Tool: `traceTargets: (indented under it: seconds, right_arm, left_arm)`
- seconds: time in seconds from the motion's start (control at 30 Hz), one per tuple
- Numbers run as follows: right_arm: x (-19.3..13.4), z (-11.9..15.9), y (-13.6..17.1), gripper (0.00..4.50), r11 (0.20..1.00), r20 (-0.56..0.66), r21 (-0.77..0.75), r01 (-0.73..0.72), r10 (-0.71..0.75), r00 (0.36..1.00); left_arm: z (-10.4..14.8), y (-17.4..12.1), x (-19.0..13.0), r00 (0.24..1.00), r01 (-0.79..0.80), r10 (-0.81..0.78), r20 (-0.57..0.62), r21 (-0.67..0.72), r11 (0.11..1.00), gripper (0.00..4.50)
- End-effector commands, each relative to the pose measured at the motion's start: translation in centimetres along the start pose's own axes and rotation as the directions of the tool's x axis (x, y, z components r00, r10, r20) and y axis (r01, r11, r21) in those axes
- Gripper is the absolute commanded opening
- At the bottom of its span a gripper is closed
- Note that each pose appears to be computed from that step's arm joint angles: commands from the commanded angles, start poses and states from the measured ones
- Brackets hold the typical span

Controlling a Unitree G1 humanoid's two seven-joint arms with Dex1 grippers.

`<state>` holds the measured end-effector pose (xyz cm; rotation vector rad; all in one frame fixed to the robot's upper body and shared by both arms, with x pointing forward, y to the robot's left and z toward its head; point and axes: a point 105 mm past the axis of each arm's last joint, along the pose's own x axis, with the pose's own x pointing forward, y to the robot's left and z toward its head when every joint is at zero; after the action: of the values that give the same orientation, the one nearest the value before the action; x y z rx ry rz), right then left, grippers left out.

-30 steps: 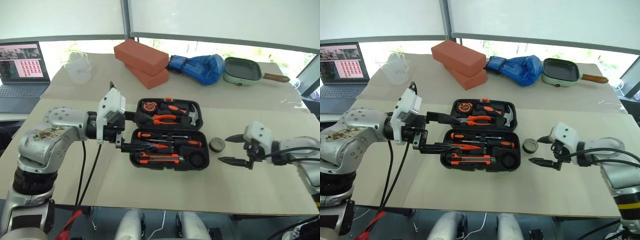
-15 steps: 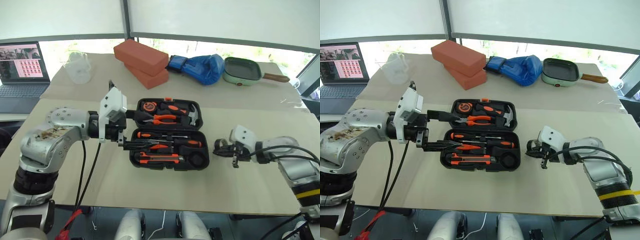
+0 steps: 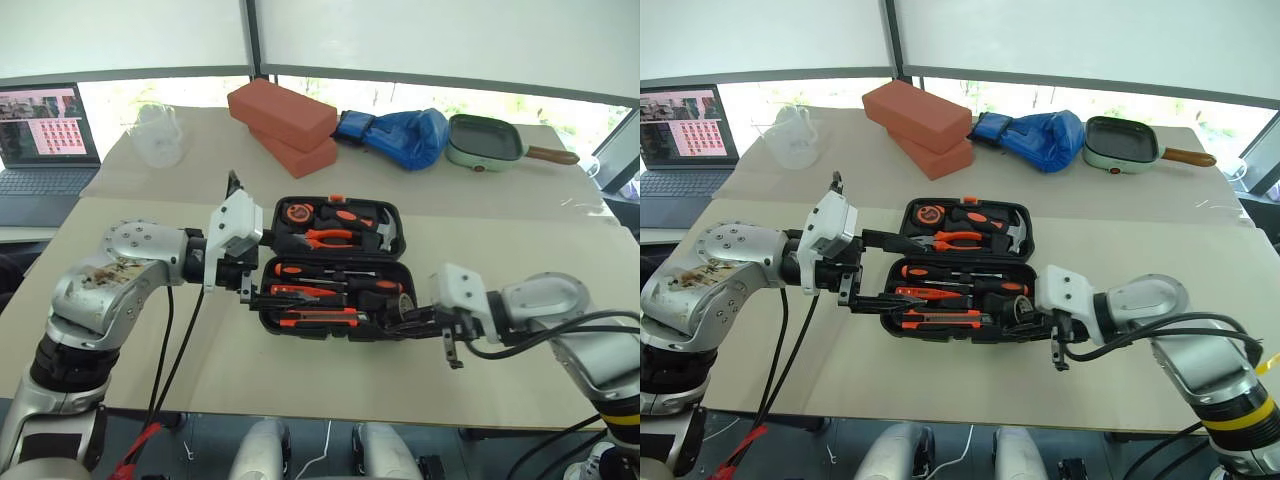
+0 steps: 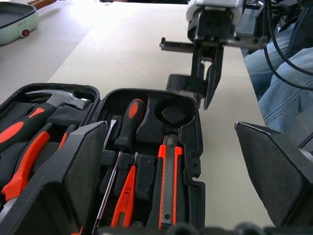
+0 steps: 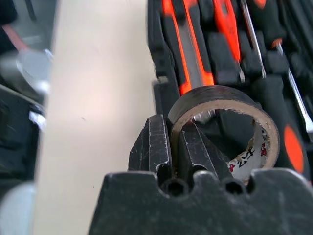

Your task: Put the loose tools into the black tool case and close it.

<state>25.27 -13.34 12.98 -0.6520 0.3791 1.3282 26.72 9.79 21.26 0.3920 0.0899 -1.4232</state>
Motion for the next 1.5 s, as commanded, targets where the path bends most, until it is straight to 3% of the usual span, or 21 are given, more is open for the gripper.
traceTargets:
  seconds: [0.03,0.07,0.5,0.67,0.77,0.87,0.97,1.2,1.23,1.5]
  right_arm:
    - [-0.7,-0.2,-0.5,0.06,0.998,-0.05,-0.054,0.019,-0.022,0.999]
    - [-0.7,-0.4,-0.5,0.06,0.998,-0.056,-0.057,0.018,-0.021,0.998]
    - [-1.5,1.1,-0.3,4.35,0.999,0.009,-0.032,0.001,-0.001,1.0]
    - [-4.7,2.4,-2.0,4.49,0.992,0.12,0.081,0.095,-0.104,0.987]
    - [-6.6,1.3,-3.8,4.49,0.958,0.14,0.207,0.197,-0.229,0.963]
    - [-7.6,-0.5,-5.4,3.82,0.912,0.123,0.297,0.284,-0.332,0.935]
    - [-7.4,-3.6,-7.1,2.74,0.853,0.051,0.358,0.38,-0.424,0.904]
    - [-5.3,-5.7,-9.3,0.39,0.844,0.011,0.327,0.426,-0.454,0.891]
    - [-4.9,-5.7,-9.4,0.04,0.851,0.014,0.318,0.418,-0.445,0.895]
    - [-1.8,-4.0,-9.7,0.01,0.906,0.065,0.26,0.333,-0.361,0.93]
  left_arm:
    - [0.7,-0.2,-0.1,1.0,0.006,-0.006,0.006,0.048,0.999,4.5]
    - [0.7,-0.2,-0.1,1.0,0.005,-0.005,0.006,0.047,0.999,4.5]
    - [0.6,0.1,-0.2,1.0,-0.01,0.01,0.002,0.041,0.999,4.5]
    - [-1.3,1.9,-2.1,0.987,-0.16,0.158,-0.037,-0.061,0.985,4.5]
    - [-3.5,3.5,-4.2,0.95,-0.308,0.298,-0.097,-0.125,0.943,4.5]
    - [-5.7,4.3,-6.1,0.905,-0.415,0.391,-0.167,-0.139,0.899,3.82]
    - [-8.6,5.1,-7.8,0.841,-0.523,0.478,-0.252,-0.157,0.838,2.66]
    - [-11.1,5.8,-6.1,0.841,-0.512,0.458,-0.288,-0.148,0.846,0.2]
    - [-11.3,5.9,-5.6,0.847,-0.501,0.449,-0.284,-0.147,0.853,0.0]
    - [-11.7,5.7,-2.5,0.88,-0.442,0.388,-0.275,-0.175,0.88,0.0]
